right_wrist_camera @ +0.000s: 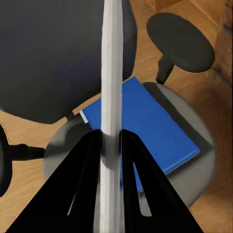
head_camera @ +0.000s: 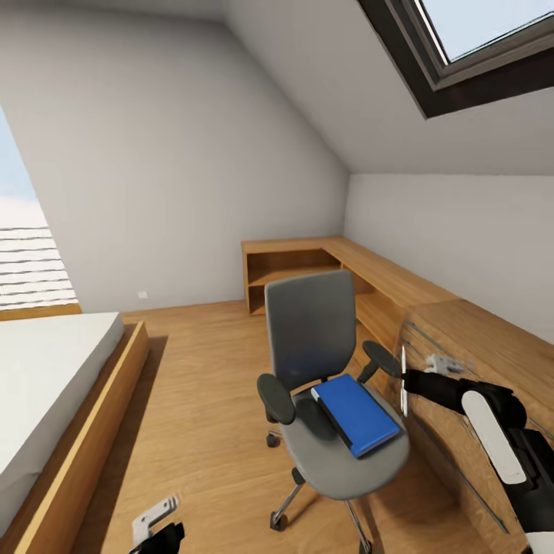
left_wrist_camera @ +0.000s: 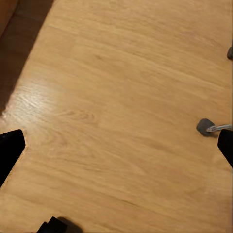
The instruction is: In the bedroom, organize the workspace by keeping the computer under the desk, ensuring the monitor is on the desk, placing the keyboard on the desk next to the monitor, placing the mouse on the desk next to the keyboard, moving the folder from the swivel chair onto the desk next to the mouse, stacking the notebook on top of the folder with the pen on top of the notebook, and positioning the swivel chair next to the desk.
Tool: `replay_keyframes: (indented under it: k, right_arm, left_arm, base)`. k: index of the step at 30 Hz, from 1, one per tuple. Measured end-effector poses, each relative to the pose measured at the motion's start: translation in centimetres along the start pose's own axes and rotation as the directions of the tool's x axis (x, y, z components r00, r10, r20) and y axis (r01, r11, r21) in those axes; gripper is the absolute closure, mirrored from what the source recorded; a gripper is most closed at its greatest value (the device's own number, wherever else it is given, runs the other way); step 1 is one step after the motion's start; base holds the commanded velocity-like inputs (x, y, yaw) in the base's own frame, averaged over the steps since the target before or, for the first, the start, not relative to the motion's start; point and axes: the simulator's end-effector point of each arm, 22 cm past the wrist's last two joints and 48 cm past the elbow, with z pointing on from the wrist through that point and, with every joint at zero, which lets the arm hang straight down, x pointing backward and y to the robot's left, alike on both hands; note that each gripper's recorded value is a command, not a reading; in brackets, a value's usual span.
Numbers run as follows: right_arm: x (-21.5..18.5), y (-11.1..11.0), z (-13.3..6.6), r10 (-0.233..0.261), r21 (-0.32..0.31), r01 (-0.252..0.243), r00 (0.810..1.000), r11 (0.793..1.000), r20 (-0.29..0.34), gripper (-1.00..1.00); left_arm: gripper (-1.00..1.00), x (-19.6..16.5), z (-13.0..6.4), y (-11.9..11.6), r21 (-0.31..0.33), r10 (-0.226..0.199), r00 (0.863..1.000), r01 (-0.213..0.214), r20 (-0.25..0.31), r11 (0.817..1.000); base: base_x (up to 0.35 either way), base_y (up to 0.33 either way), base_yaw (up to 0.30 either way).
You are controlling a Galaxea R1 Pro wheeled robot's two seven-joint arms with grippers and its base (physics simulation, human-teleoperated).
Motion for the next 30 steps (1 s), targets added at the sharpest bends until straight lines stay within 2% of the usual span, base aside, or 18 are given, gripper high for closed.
replay_keyframes:
  k: [3, 5, 7, 9, 13, 20, 25, 27, 28, 30]
  right_arm:
    - [-1.9, -2.2, -1.1, 0.036, 0.062, -0.038, 0.999, 0.997, 0.034, 1.00]
    - [-3.0, -4.3, -2.1, 0.048, 0.147, -0.055, 0.998, 0.988, 0.051, 1.00]
    - [-4.2, -7.3, -3.4, 0.064, 0.272, -0.082, 0.995, 0.959, 0.074, 1.00]
    - [-5.0, -9.1, -4.5, 0.096, 0.324, -0.122, 0.991, 0.938, 0.096, 1.00]
    - [-5.7, -10.7, -5.6, 0.146, 0.356, -0.179, 0.982, 0.917, 0.117, 1.00]
    - [-6.1, -11.5, -6.3, 0.179, 0.373, -0.211, 0.977, 0.903, 0.119, 1.00]
    - [-6.0, -11.6, -6.4, 0.194, 0.379, -0.220, 0.975, 0.899, 0.107, 1.00]
    - [-6.1, -12.7, -6.8, 0.212, 0.391, -0.239, 0.971, 0.889, 0.113, 1.00]
    - [-5.2, -14.9, -7.1, 0.247, 0.425, -0.269, 0.963, 0.865, 0.107, 1.00]
    - [-4.0, -16.6, -7.0, 0.266, 0.457, -0.276, 0.960, 0.846, 0.087, 1.00]
  left_arm:
    - [-1.00, 0.7, 0.4, 1.7, -0.034, -0.007, 1.000, 0.007, 0.008, 0.999]
    - [-1.00, 1.4, 0.5, 2.4, -0.050, -0.005, 1.000, 0.005, 0.000, 0.999]
    - [-1.00, 2.3, 0.6, 2.8, -0.050, 0.003, 1.000, -0.003, -0.016, 0.999]
    - [-1.00, 2.7, 0.4, 2.6, -0.037, 0.009, 1.000, -0.010, -0.024, 0.999]
    - [-1.00, 2.7, 0.0, 2.3, -0.015, 0.019, 0.999, -0.019, -0.028, 1.000]
    - [-1.00, 2.3, -0.8, 2.3, -0.013, 0.026, 0.999, -0.026, -0.028, 1.000]
    - [-1.00, 1.9, -1.1, 3.0, -0.034, 0.006, 1.000, -0.005, 0.028, 0.999]
    - [-1.00, 2.2, -1.2, 3.1, -0.036, 0.014, 0.999, -0.013, 0.036, 0.999]
    - [-1.00, 2.6, -1.3, 2.8, -0.030, 0.031, 0.999, -0.030, 0.037, 0.999]
    - [-1.00, 2.7, -1.3, 2.6, -0.028, 0.038, 0.999, -0.037, 0.037, 0.999]
  base:
    - [0.000, 0.000, 0.000]
    - [0.000, 0.000, 0.000]
    - [0.000, 0.000, 0.000]
    - [0.000, 0.000, 0.000]
    - [0.000, 0.000, 0.000]
    - [0.000, 0.000, -0.007]
    - [0.000, 0.000, -0.190]
    - [0.000, 0.000, -0.285]
    - [0.000, 0.000, -0.295]
    - [0.000, 0.000, -0.298]
